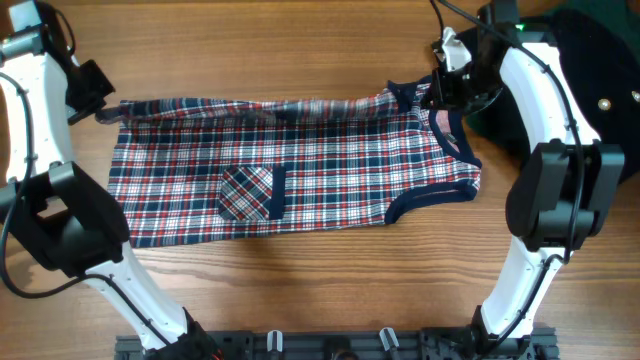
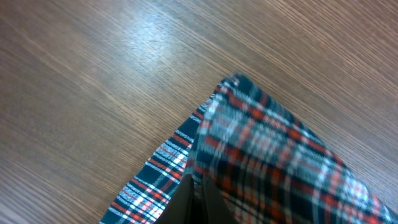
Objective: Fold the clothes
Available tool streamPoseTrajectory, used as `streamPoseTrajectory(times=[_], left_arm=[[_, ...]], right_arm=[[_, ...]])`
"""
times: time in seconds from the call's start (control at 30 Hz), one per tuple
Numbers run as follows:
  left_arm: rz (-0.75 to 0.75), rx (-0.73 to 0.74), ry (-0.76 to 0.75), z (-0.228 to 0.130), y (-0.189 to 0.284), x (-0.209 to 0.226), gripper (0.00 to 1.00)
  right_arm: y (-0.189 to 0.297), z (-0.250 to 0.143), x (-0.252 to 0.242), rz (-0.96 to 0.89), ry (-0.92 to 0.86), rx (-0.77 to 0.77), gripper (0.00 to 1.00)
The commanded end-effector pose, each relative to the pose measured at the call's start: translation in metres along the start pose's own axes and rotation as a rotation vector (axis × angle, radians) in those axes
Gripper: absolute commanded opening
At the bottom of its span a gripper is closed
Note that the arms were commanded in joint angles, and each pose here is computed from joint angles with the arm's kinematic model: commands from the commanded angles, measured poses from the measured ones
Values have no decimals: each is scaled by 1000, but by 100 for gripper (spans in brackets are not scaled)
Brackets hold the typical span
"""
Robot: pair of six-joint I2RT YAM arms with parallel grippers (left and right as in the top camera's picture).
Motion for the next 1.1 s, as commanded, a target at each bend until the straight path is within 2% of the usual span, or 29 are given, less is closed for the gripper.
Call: streamPoseTrajectory(times=[0.0,0.13,0.3,0.4,0.5,0.63,0.73,0.8,0.9,1.07], left_arm=[[28,9,61,1,-5,17,4],[31,15,73,0,-8,18,4],[6,37,73,-3,-8,15,4],[-54,78,74,-8,-8,9,33],[-37,117,68,-16,-7,10,51],[-25,143,67,-20,-7,12,54],[-88,139,54,-20,-8,-2,56],[-119,121,19,-21,-13,-21,60],[-150,89,-41,-26,-20,-51,63],[-172,72,-102,-35,-26,-79,65]], right_arm=[[4,-10,0,-37,-58,34,4],[-7,-22,-2,-24,-90,78,4],[-8,-12,-5,-41,-69,21,4],[-8,-5,-7,-51,-53,-17,4],[-8,-1,-8,-56,-43,-36,4],[-7,9,-6,-24,-16,-96,4],[-8,24,1,-4,29,-170,5],[-15,38,15,-19,78,-209,12],[-30,49,35,-131,154,-210,36],[-41,45,49,-163,79,-171,45]])
Point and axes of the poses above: each gripper's point midway between its finger pads, its own y axis back along the fingers, its own x axis along the line the jaws close on, z = x × y, the point moved 7 cm from there along y, back along the fingers, and after that the axes turned 8 degrees about y, right-handed, at the moved point
